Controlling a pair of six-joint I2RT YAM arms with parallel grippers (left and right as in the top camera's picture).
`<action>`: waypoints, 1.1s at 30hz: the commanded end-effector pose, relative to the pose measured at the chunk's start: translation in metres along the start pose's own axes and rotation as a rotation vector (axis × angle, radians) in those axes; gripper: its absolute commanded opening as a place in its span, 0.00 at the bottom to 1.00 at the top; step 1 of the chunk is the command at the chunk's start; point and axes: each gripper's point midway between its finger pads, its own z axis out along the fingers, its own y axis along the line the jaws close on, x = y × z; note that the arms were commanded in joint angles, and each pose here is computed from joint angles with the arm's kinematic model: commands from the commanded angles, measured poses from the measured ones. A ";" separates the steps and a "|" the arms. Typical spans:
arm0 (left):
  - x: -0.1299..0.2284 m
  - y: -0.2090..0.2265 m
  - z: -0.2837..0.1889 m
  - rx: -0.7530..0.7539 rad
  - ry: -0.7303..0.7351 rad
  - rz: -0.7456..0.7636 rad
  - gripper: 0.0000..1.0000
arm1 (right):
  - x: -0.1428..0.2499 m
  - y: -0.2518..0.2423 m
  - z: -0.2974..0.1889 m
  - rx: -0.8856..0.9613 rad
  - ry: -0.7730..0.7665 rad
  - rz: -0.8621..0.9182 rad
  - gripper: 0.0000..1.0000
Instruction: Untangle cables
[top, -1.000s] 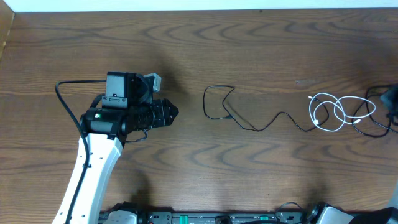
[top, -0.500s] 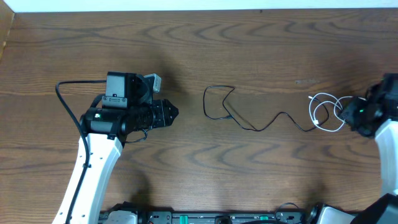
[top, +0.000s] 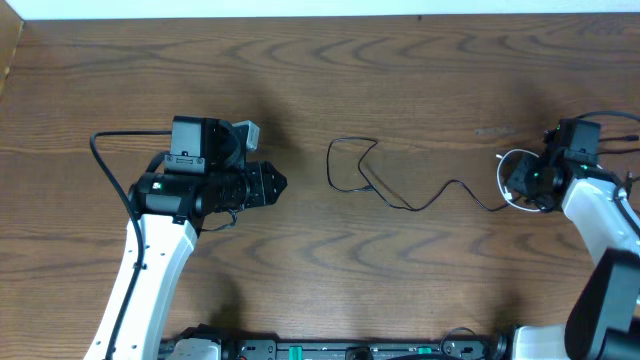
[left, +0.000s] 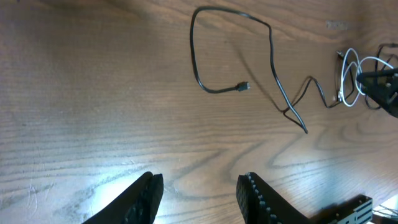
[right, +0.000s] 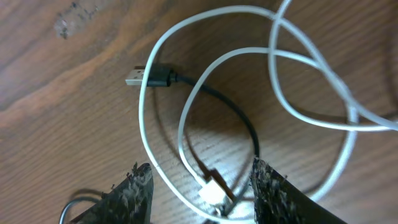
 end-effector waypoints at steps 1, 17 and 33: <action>-0.001 0.002 0.000 -0.011 0.001 0.004 0.44 | 0.011 0.007 0.013 -0.021 0.043 -0.024 0.47; -0.001 0.002 0.000 -0.011 0.000 0.005 0.44 | 0.027 0.009 0.045 -0.010 0.106 -0.042 0.19; -0.001 0.002 0.000 -0.011 0.000 0.005 0.44 | -0.002 0.021 0.019 -0.051 0.025 -0.044 0.01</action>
